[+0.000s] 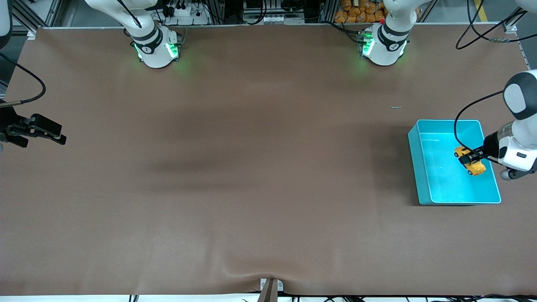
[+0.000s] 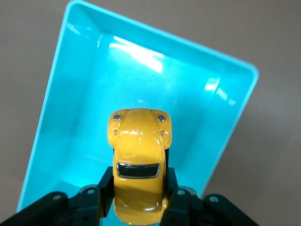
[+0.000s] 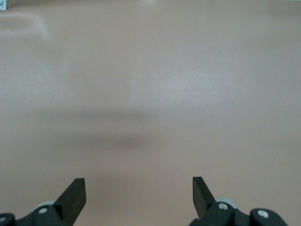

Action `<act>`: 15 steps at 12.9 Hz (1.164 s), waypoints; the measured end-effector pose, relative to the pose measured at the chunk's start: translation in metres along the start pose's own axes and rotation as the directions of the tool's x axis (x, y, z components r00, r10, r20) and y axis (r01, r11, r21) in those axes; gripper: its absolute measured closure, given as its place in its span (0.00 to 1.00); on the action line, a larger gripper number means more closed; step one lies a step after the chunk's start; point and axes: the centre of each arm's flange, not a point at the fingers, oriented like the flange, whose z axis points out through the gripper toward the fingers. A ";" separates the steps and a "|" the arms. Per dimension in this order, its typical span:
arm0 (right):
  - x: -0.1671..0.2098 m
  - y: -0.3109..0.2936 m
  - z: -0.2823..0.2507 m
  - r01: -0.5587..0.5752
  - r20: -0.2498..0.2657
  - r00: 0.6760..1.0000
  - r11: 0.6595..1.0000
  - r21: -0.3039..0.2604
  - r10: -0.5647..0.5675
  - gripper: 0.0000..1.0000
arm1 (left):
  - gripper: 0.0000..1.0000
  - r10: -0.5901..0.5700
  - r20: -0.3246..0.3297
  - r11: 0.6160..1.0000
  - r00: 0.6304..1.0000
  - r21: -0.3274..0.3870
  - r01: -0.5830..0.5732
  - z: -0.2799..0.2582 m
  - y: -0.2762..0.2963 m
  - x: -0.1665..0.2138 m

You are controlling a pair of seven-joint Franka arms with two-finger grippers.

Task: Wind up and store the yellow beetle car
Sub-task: 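Lower the car into the cyan bin and open the left gripper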

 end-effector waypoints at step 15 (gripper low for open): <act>-0.061 -0.002 -0.032 -0.005 -0.018 1.000 1.000 0.019 0.005 0.00 | 0.28 0.193 0.121 0.979 0.974 0.042 -0.200 0.148 -0.017 0.015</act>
